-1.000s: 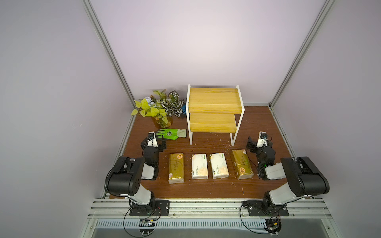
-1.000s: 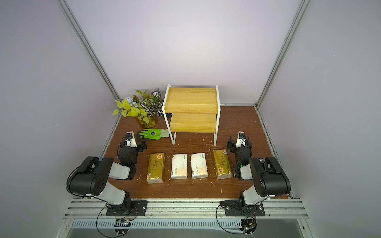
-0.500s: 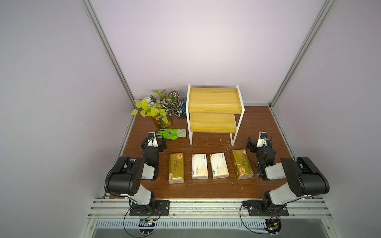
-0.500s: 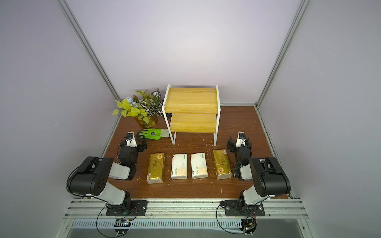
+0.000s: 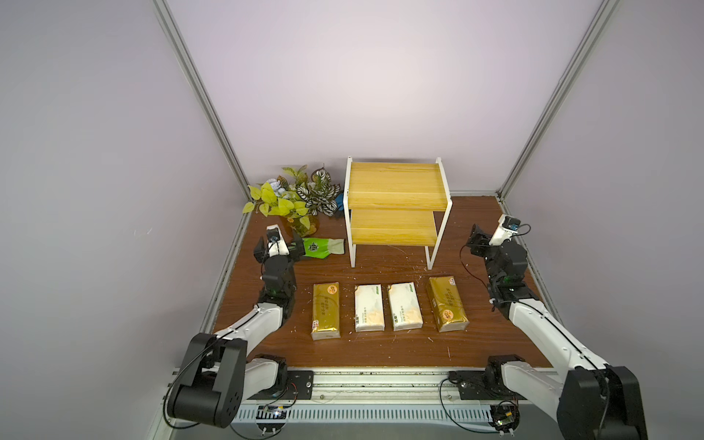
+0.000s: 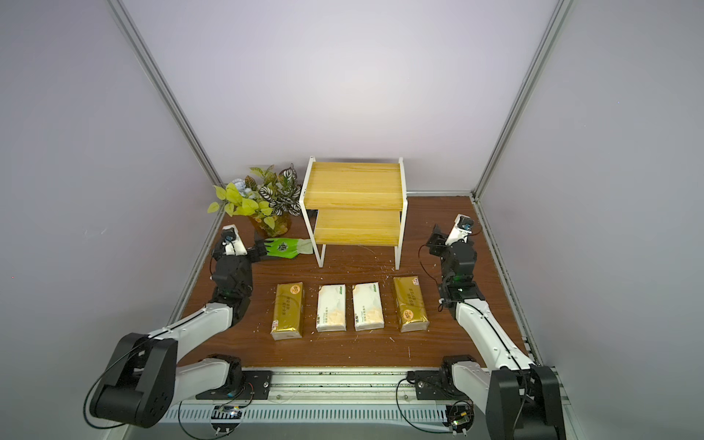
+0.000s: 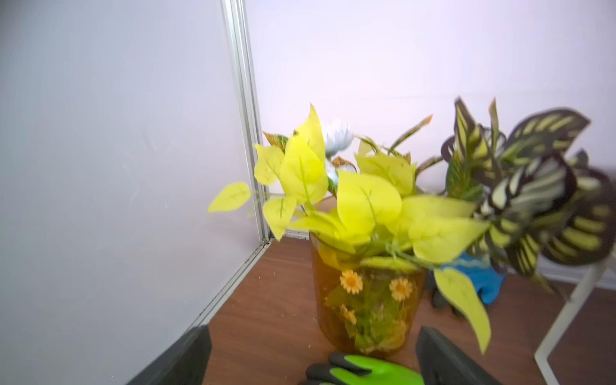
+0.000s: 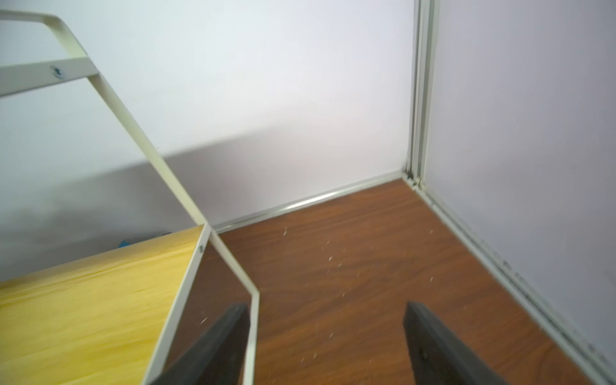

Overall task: Place the tissue boxes on the shelf by color
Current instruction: Pick up the box of tissues from the center of the board.

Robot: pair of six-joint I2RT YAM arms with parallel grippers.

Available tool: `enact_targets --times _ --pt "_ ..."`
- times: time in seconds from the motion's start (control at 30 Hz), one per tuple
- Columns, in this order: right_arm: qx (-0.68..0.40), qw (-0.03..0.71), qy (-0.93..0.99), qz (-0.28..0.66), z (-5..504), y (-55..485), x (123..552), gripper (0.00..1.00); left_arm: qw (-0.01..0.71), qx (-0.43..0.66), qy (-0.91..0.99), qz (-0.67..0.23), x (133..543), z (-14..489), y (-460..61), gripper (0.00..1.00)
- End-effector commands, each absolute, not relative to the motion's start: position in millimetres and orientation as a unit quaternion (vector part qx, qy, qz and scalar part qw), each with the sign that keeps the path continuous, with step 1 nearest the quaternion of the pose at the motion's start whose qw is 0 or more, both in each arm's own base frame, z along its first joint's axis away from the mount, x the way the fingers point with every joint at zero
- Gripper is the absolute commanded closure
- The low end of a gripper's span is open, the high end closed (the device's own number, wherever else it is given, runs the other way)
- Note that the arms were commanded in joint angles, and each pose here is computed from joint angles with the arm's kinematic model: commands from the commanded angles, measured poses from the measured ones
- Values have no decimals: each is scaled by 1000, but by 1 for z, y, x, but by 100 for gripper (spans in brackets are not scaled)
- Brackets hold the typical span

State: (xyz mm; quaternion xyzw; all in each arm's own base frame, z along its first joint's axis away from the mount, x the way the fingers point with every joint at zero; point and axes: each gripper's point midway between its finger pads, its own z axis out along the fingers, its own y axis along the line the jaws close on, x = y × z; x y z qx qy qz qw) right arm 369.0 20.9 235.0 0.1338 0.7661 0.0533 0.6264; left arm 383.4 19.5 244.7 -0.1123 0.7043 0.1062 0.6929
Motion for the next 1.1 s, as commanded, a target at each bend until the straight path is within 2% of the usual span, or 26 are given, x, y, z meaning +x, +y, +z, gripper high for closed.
enact_targets --times 0.0,0.07,0.17,0.37,0.47,0.5,0.83,1.07 --pt "132 485 862 68 164 61 326 16 582 -111 802 73 380 202 0 0" --pt "109 452 881 88 152 91 307 16 583 -88 806 50 375 203 -22 1" --pt "76 416 897 127 144 134 282 14 596 -45 802 18 365 207 -56 12" --pt "-25 379 917 122 146 200 253 8 553 22 831 -58 364 196 -112 10" --pt "-69 355 926 105 135 224 244 1 543 46 836 -66 363 192 -129 7" --pt "-80 348 929 99 130 229 242 1 541 50 837 -65 362 191 -132 0" --pt "-117 295 946 61 105 241 214 1 529 50 845 -58 355 175 -131 1" --pt "-136 255 954 84 97 248 184 1 510 41 857 -57 356 162 -132 0"
